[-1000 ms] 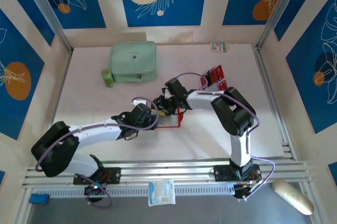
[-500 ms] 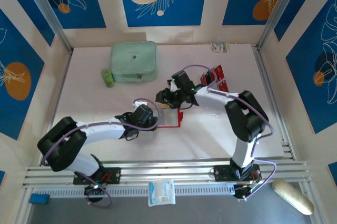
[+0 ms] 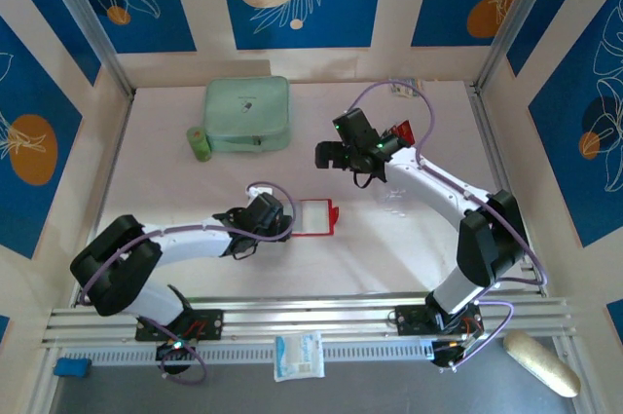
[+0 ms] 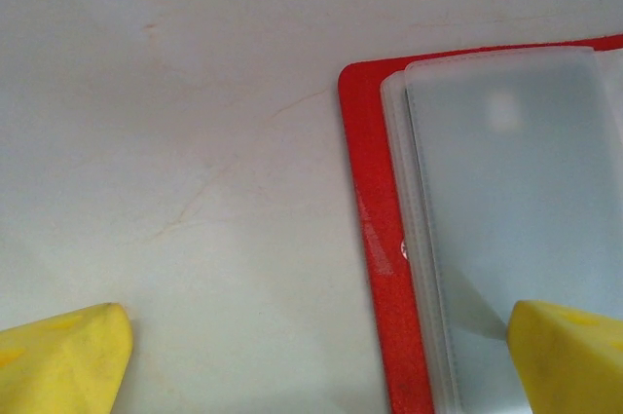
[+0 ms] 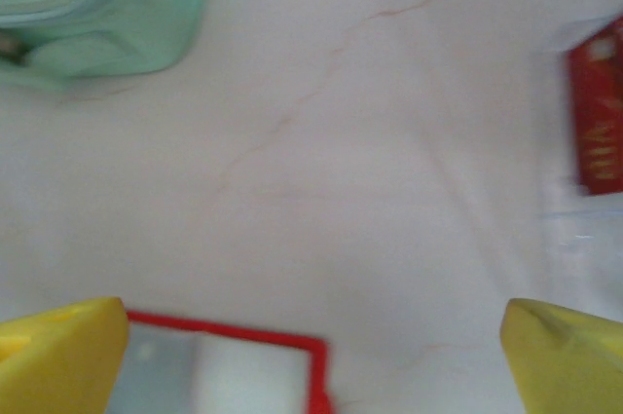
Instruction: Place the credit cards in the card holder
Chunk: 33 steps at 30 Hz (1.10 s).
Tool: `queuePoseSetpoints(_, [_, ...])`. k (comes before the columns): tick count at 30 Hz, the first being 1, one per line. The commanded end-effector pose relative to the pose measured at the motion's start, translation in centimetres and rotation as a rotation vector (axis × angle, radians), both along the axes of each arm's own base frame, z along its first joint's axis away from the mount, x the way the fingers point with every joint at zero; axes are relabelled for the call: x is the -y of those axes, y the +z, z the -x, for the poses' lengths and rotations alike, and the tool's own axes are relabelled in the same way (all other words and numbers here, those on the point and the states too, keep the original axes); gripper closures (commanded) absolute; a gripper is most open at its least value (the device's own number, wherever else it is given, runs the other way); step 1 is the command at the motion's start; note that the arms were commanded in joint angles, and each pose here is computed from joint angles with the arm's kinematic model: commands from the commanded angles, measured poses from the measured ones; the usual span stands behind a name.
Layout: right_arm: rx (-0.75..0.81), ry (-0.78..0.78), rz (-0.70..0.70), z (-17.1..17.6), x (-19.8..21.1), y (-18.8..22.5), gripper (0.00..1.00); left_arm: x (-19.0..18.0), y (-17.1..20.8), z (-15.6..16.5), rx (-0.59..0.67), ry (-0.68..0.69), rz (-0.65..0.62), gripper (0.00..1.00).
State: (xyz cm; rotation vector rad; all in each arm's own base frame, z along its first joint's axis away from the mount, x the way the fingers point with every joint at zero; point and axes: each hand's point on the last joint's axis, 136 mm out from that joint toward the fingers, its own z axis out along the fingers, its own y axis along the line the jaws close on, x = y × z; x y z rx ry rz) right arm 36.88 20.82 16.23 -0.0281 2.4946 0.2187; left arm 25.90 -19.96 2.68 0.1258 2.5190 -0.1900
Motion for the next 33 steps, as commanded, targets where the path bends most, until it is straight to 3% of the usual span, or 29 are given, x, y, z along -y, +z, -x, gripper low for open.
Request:
queuePoseSetpoints(1, [0.074,-0.095,0.188,-0.8,4.5,1.8,0.01,-0.8,-0.6,0.0,-0.001,0.028,-0.016,0.02])
queuePoseSetpoints(12, [-0.067,-0.102,-0.04,-2.2,8.1,-0.1,0.02,-1.2,-0.9,0.2,-0.004,0.036,-0.028,0.01])
queuePoseSetpoints(17, [-0.144,-0.126,-0.046,-3.3,9.4,-2.2,0.2,-1.2,-0.9,0.2,-0.005,0.038,-0.027,0.02])
queuePoseSetpoints(25, [-0.201,-0.128,0.01,-4.9,9.8,-4.1,0.66,-1.3,-1.2,0.3,-0.008,0.04,-0.028,0.02])
queuePoseSetpoints(33, [-0.214,-0.132,0.141,-7.1,10.2,-5.2,0.69,-1.3,-1.3,0.3,-0.008,0.041,-0.031,0.02])
